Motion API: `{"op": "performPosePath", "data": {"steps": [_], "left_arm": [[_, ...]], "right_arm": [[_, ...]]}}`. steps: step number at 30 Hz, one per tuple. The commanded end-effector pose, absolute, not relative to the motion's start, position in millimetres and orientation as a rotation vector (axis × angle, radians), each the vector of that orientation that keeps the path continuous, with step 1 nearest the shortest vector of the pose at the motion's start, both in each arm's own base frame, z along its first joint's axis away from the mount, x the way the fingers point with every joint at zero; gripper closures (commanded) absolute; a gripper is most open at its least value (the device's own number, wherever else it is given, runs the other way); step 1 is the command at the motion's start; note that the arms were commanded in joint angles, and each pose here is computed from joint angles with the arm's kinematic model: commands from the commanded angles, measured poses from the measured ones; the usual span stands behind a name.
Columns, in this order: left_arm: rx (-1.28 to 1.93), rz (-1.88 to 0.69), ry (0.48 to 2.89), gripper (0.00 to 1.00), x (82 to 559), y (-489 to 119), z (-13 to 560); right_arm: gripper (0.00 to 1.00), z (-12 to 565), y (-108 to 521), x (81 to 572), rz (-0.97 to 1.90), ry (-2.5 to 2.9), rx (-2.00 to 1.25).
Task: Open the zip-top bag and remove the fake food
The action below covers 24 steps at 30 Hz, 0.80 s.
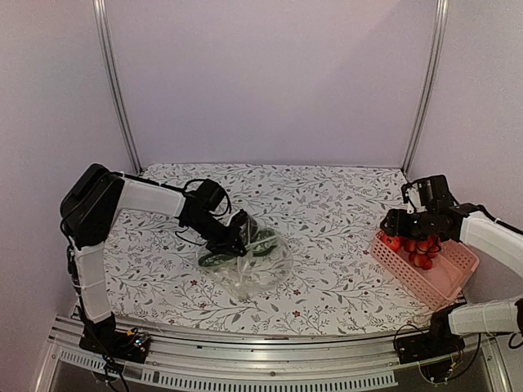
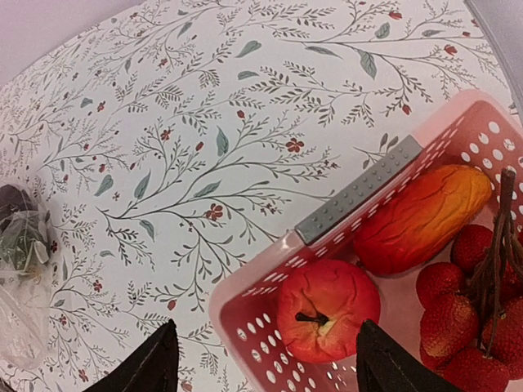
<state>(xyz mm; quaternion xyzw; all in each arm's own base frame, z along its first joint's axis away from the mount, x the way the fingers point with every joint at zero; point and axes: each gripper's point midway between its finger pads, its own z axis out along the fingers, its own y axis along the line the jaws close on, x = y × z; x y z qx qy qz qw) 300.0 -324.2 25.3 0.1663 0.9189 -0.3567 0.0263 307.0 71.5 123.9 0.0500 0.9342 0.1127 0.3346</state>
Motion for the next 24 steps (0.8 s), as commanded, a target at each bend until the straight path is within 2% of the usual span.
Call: {"op": "performPosePath", "data": {"steps": [1, 10, 17, 24], "left_arm": [[0.54, -1.121, 2.875, 1.0, 287.4, -325.6, 23.4], [0.566, -1.202, 2.844, 1.0, 282.8, -331.5, 39.8], [0.605, -1.305, 2.748, 1.0, 283.3, -342.8, 72.9], [0.6, -1.395, 2.672, 1.0, 287.3, -352.3, 104.5]], "right_arm": [[0.28, 155.3, 102.3, 320.3, 0.442, 2.334, -0.038], [0.38, 194.9, 224.5, 304.8, 0.631, 2.08, -0.542], [0.47, 186.0, 316.0, 277.6, 0.727, 1.965, -0.843], [0.54, 167.3, 372.0, 243.0, 0.805, 1.897, -1.032]]}}
